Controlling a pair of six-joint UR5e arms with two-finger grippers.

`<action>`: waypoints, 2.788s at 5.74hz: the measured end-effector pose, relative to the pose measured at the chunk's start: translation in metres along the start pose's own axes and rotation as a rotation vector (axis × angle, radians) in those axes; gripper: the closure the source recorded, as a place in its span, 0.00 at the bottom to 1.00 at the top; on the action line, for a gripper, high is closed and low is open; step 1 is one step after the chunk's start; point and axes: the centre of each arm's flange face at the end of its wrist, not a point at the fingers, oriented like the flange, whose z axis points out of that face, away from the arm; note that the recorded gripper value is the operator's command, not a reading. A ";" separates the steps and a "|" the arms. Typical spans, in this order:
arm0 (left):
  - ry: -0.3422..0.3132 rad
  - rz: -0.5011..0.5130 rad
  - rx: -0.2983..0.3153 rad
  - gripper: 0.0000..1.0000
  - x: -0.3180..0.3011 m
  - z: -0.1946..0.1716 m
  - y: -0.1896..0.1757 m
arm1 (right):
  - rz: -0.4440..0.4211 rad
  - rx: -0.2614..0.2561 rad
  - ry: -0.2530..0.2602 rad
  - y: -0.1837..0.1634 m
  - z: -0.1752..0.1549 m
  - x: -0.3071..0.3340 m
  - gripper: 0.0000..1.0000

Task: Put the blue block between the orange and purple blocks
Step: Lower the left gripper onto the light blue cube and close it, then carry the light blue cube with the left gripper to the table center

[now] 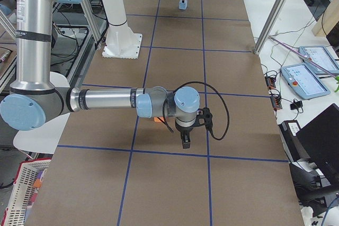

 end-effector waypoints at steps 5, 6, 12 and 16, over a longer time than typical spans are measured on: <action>0.002 0.007 -0.008 0.99 -0.009 0.029 0.001 | -0.008 0.005 0.005 -0.003 -0.002 -0.002 0.00; 0.010 0.007 -0.010 1.00 -0.008 0.029 0.001 | -0.010 0.007 0.005 -0.003 -0.003 -0.003 0.00; 0.082 -0.178 -0.103 1.00 0.194 -0.105 -0.100 | -0.030 0.019 0.006 0.007 0.000 -0.001 0.00; 0.158 -0.371 -0.156 1.00 0.467 -0.089 -0.192 | -0.085 0.074 0.004 0.034 0.011 0.009 0.00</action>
